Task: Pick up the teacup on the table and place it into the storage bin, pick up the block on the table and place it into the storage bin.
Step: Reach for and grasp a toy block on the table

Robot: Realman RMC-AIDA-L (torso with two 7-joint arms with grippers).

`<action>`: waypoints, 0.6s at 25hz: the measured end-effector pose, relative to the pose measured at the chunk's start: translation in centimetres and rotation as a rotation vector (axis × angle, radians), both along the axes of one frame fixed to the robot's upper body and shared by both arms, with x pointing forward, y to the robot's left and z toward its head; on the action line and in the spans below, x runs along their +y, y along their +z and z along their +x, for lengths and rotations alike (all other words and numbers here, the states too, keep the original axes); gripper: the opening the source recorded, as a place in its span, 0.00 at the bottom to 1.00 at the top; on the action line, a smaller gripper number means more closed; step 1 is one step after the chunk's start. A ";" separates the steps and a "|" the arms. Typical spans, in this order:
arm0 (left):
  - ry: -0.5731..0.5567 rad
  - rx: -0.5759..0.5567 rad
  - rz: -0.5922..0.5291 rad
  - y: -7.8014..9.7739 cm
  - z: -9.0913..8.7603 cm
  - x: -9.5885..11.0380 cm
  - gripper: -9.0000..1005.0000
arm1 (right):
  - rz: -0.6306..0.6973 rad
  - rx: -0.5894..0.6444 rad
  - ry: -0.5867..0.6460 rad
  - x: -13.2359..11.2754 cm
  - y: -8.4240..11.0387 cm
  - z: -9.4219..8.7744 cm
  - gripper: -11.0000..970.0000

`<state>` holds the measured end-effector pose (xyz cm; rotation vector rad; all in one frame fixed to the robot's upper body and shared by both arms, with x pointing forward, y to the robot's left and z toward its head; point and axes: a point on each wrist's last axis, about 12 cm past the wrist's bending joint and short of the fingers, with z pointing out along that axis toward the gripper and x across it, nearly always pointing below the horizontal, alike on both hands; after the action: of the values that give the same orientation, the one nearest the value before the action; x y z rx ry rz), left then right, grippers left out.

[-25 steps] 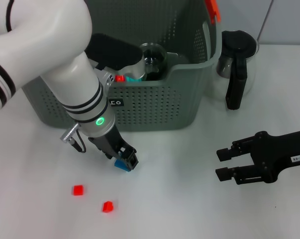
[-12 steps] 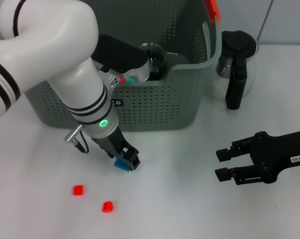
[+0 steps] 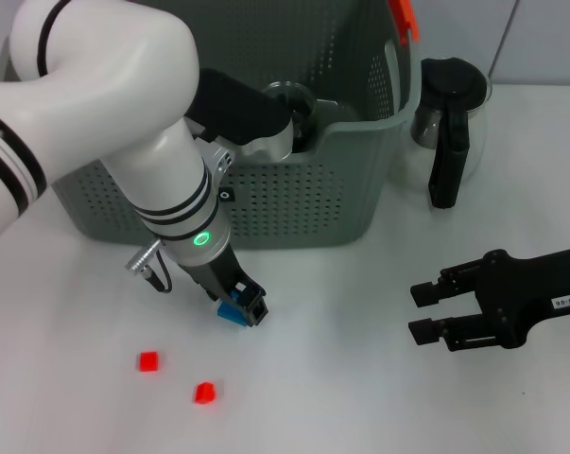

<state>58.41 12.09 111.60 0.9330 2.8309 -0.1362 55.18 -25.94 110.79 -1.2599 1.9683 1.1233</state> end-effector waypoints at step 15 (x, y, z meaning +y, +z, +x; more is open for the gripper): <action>-0.032 -0.017 0.030 -0.2 -0.1 -0.4 0.58 | -0.001 -0.001 -0.002 -0.1 0.0 0.0 0.58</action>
<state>58.32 11.68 111.40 0.9819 2.8111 -0.0894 55.22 -26.01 110.83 -1.2588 1.9685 1.1209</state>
